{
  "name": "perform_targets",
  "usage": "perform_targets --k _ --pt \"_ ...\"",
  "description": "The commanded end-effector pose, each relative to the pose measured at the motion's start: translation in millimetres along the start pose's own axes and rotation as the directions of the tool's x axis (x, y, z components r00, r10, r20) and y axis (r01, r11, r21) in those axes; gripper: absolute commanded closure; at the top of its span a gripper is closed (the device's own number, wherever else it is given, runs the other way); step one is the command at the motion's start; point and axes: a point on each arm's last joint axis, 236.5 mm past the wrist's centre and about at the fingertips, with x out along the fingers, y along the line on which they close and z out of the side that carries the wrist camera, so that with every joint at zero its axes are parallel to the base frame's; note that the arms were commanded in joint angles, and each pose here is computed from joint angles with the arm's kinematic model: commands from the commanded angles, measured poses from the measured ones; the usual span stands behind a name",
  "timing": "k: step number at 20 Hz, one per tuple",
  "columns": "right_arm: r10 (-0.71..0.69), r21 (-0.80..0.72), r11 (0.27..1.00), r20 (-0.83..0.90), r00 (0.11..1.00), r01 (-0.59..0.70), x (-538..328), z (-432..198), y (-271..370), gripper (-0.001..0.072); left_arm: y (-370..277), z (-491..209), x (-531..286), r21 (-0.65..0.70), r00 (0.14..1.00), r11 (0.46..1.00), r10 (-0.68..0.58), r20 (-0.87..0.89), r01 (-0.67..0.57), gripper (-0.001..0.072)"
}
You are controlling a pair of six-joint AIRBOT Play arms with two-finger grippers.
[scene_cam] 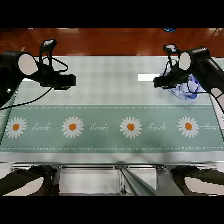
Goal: Fold the shirts.
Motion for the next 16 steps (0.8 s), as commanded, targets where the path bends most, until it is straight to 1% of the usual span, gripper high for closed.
perform_targets --k 1,16 --pt "0.0 0.0 1.0 0.0 1.0 0.0 0.0 0.0 0.2 0.0688 -0.3 -0.1 0.3 0.001 1.0 1.0 0.0 0.0 0.0 0.0687" --pt "0.005 0.002 1.0 0.01 1.0 -0.005 0.0 2.5 1.4 0.0688 -0.3 -0.1 0.3 0.001 1.0 1.0 0.0 0.0 0.0 0.0687"
